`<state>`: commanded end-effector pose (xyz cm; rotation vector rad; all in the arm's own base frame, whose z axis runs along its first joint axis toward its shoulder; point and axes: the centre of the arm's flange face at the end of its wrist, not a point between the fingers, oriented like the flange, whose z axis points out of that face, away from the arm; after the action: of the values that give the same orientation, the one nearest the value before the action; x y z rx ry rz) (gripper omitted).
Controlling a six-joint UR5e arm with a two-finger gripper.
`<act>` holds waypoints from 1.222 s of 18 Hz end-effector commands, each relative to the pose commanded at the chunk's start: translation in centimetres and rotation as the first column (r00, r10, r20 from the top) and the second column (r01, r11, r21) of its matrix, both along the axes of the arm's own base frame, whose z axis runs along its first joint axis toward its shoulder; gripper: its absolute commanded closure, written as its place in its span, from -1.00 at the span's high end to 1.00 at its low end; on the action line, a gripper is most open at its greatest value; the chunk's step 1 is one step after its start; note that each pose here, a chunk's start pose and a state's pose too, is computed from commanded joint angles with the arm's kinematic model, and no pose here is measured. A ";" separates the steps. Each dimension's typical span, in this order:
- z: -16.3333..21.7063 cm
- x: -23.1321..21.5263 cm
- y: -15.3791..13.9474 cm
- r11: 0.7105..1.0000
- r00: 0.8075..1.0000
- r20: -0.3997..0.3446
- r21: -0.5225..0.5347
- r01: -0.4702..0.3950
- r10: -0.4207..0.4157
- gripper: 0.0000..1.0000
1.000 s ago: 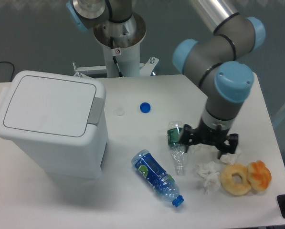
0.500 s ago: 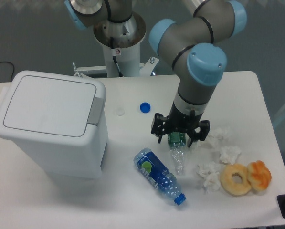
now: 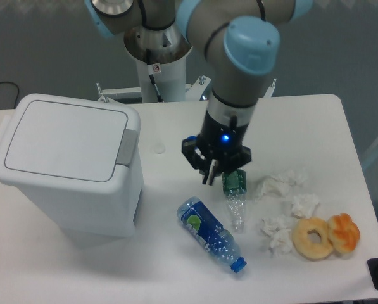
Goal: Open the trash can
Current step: 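Move the gripper to the trash can lid's front tab, then push the lid tab upward with the gripper to flip the lid open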
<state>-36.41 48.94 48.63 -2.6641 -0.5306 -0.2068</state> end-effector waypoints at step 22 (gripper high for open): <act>2.4 9.2 0.8 0.994 0.994 0.046 0.053 0.096 -0.098 -1.00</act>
<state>-27.17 49.71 51.06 -2.6437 -0.4053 -0.3098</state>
